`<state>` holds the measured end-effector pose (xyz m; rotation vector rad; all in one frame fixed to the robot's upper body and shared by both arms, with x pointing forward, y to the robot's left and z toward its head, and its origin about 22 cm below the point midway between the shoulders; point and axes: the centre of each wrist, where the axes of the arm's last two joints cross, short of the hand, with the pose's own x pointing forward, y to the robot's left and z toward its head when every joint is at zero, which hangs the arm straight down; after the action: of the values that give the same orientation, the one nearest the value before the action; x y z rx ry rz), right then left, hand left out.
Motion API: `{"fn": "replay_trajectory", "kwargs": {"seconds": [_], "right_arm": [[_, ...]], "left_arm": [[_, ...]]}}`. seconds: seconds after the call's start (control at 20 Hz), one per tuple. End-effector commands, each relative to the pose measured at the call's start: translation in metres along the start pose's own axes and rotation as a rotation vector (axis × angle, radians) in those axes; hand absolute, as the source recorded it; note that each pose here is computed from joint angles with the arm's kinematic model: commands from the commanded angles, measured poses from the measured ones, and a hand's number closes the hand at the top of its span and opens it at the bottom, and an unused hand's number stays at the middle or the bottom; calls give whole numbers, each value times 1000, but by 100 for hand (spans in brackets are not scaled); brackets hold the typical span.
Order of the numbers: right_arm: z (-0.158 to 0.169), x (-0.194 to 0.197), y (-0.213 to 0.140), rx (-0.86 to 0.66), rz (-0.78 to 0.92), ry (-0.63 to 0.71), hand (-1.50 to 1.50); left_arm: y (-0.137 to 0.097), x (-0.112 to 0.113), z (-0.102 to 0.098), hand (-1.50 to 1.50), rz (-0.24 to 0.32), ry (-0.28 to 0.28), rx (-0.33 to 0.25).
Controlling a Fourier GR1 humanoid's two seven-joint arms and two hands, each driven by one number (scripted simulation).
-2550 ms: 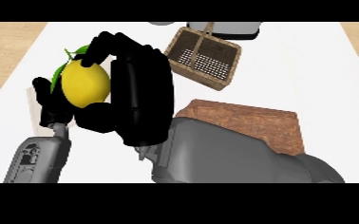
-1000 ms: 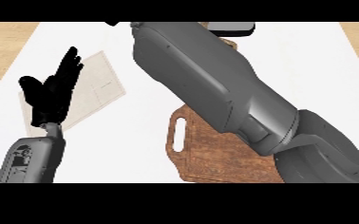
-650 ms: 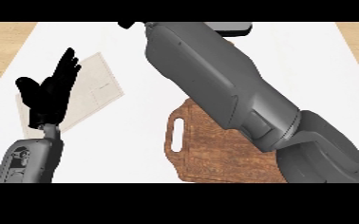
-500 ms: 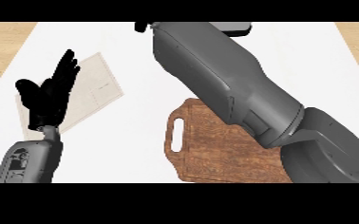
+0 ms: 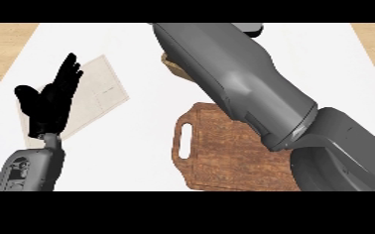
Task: Pick the lemon from the cutting board and place it in the basket
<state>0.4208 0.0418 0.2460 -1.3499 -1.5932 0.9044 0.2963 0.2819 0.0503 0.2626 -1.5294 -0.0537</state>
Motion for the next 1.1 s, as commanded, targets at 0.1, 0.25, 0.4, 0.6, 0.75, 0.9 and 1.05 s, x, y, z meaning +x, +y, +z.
{"fn": "replay_trajectory", "kwargs": {"seconds": [0.1, 0.25, 0.4, 0.6, 0.75, 0.9, 1.05], "right_arm": [[-6, -13, 11, 6, 41, 13, 150], [-19, -6, -17, 124, 95, 63, 150], [-17, -18, 2, 225, 133, 92, 150], [-18, -17, -3, 273, 116, 88, 150], [-16, -33, 17, 262, 119, 84, 150], [-10, -40, 32, 248, 128, 96, 150], [-9, -47, 39, 256, 142, 87, 150]], "left_arm": [[-10, 2, -3, 0, -8, -4, 4], [6, 12, -9, 0, 8, -8, -7], [5, 10, -3, 0, -12, -6, -18], [-2, 0, -11, 0, -13, -3, -11], [-9, 2, 0, 0, -7, -12, -12], [-8, -7, 5, 0, 6, -6, -11], [-8, 11, 1, 0, 3, -5, -24]]}}
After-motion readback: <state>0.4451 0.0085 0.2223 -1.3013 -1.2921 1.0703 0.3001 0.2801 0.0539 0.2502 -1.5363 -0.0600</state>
